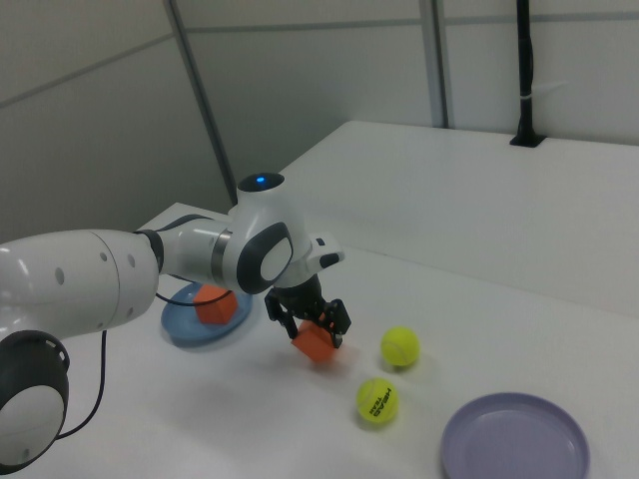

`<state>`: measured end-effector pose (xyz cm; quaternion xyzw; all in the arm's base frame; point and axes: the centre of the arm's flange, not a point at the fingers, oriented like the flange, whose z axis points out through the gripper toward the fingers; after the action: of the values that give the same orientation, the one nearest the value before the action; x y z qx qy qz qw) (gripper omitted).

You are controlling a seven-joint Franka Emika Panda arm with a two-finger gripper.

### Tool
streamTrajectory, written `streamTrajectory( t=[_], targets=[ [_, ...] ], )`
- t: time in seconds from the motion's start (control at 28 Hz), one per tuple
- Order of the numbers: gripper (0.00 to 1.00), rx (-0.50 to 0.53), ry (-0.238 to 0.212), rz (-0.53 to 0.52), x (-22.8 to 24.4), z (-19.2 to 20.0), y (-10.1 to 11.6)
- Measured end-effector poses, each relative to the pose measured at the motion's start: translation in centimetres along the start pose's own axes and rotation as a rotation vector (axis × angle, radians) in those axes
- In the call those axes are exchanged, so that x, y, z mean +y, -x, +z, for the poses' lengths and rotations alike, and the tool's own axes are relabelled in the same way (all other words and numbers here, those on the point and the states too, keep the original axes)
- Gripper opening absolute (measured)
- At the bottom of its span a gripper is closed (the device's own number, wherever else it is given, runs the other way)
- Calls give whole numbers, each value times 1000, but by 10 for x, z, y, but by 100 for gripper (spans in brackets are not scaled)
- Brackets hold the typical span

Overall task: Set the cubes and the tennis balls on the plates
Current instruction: 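Carry the second cube to the blue plate and stack it on the first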

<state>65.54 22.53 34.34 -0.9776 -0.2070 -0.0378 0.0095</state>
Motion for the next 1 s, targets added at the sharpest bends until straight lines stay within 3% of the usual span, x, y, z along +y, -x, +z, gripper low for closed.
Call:
streamTrajectory(
  t=[0.54, 0.82, 1.0],
  targets=[
    [100, 22, -2, -11, -1, 22, -4],
    [67, 27, -11, -6, -2, 25, -6],
    [64, 63, -37, 11, -6, 6, -11]
  ],
)
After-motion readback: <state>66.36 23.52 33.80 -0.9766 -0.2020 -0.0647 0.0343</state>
